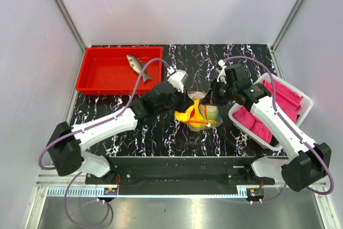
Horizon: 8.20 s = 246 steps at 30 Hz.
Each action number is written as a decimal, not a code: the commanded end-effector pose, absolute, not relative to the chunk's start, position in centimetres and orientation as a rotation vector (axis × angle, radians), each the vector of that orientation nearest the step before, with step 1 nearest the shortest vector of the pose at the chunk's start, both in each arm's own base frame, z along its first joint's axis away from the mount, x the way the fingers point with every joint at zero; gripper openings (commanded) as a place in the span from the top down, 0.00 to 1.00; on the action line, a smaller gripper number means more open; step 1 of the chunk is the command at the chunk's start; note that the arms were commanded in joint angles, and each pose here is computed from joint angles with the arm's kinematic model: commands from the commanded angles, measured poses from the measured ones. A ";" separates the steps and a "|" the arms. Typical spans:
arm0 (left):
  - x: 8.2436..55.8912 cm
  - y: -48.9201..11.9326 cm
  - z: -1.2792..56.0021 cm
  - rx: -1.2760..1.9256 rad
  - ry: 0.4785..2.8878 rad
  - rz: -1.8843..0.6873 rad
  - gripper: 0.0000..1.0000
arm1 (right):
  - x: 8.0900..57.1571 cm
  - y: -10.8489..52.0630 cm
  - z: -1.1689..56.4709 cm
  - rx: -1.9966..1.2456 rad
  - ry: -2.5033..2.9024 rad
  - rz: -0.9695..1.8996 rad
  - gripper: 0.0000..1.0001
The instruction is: Open the zip-top bag and remove the fake food
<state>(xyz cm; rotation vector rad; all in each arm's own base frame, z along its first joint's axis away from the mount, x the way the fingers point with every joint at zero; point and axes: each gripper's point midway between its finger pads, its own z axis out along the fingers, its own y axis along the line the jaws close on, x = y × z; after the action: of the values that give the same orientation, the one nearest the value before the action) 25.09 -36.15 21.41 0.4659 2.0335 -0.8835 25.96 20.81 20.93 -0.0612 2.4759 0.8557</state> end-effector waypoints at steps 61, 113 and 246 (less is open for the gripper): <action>31.3 -29.1 24.7 0.233 1.958 -0.749 0.60 | 26.9 22.4 23.8 -0.106 2.392 0.977 1.00; 28.2 -35.7 12.6 0.443 2.133 -0.200 0.69 | 26.4 22.2 23.3 -0.101 2.392 0.980 1.00; 24.8 -36.5 18.2 0.154 2.179 -0.779 0.62 | 26.1 22.0 24.9 -0.097 2.337 1.009 1.00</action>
<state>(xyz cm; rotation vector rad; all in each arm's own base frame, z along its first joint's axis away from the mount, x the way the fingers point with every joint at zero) 22.33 -36.42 16.97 0.3015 2.2010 -0.8702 26.17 21.48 22.14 -0.0787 2.4318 0.9322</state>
